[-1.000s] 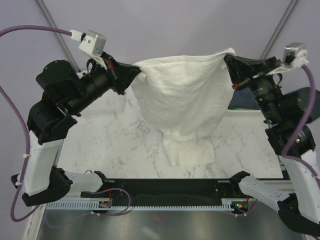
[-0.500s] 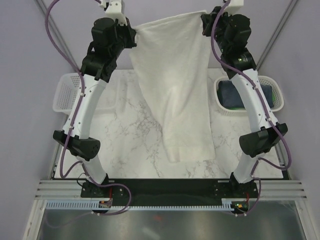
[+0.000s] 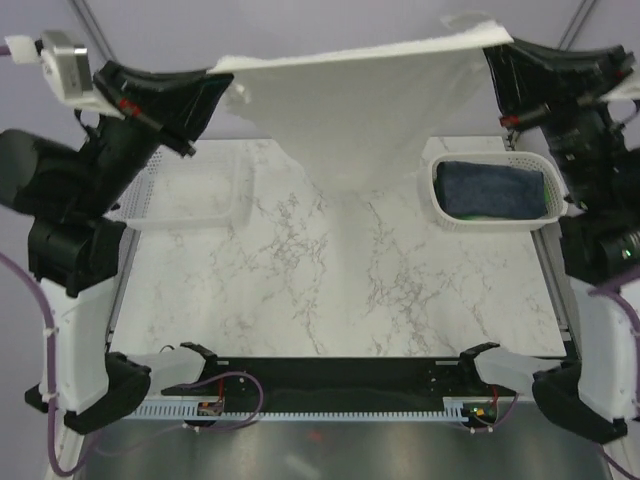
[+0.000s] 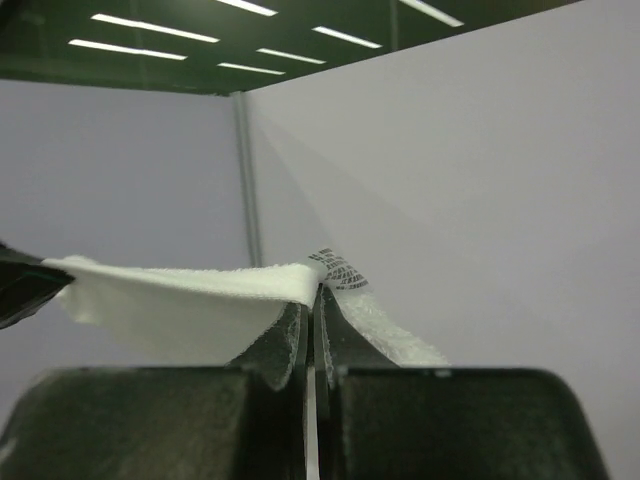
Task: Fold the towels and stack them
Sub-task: Flatten out the crumpled towel
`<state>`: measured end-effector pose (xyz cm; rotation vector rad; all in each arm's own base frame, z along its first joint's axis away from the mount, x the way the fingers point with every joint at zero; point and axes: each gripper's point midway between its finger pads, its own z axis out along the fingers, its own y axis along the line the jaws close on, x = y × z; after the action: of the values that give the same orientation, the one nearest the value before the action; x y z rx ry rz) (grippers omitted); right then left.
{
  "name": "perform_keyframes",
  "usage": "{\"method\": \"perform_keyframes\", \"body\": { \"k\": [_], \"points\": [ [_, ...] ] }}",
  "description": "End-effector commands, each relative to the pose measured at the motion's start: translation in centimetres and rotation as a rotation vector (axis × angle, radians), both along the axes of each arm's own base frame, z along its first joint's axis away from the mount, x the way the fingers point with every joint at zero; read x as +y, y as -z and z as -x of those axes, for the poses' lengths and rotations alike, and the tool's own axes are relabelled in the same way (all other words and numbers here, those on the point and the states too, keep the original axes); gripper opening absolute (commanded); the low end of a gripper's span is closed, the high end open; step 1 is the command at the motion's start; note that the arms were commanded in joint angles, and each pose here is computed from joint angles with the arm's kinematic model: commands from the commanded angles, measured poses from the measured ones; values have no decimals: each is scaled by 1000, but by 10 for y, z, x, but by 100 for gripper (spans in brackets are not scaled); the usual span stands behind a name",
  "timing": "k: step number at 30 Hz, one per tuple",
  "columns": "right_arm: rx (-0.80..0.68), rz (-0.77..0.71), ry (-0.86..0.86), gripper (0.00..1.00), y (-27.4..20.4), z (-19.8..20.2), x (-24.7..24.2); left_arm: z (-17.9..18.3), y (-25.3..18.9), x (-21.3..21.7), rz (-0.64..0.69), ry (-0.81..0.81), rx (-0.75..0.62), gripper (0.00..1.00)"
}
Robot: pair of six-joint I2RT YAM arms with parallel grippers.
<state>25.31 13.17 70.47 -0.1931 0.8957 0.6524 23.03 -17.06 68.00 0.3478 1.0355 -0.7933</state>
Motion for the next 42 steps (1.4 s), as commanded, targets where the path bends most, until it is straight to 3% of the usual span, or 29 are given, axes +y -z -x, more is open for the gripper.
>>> {"method": "perform_keyframes", "body": {
  "k": [1,5,9,11,16,21,25,27,32,36,38,42],
  "points": [
    [-20,36,-113,0,10,68,-3,79,20,4,-52,177,-7,2],
    [-1,36,-204,0,36,132,-9,123,52,14,-79,219,23,2],
    [-16,14,-197,0,32,156,-19,159,36,13,-75,326,7,2],
    [-26,-9,-177,0,24,155,-24,150,29,11,-69,319,19,2],
    [-97,-77,-141,0,-13,157,-34,129,-7,36,28,123,-10,2],
    [-194,-108,-148,0,-50,172,-39,119,-27,39,50,83,-47,2],
    [-161,-80,-128,0,-40,134,-28,83,-19,31,9,36,-30,2],
    [-96,-65,-60,0,-18,91,-25,50,-7,32,-23,-52,-3,2],
    [88,4,64,0,69,-26,-8,-84,68,26,-201,-329,145,2],
    [225,56,70,0,139,-113,18,-159,117,22,-277,-386,229,2],
    [229,65,78,0,151,-137,24,-203,146,15,-295,-376,280,2],
    [303,100,71,0,193,-214,37,-274,164,33,-271,-440,263,2]
  ]
}}
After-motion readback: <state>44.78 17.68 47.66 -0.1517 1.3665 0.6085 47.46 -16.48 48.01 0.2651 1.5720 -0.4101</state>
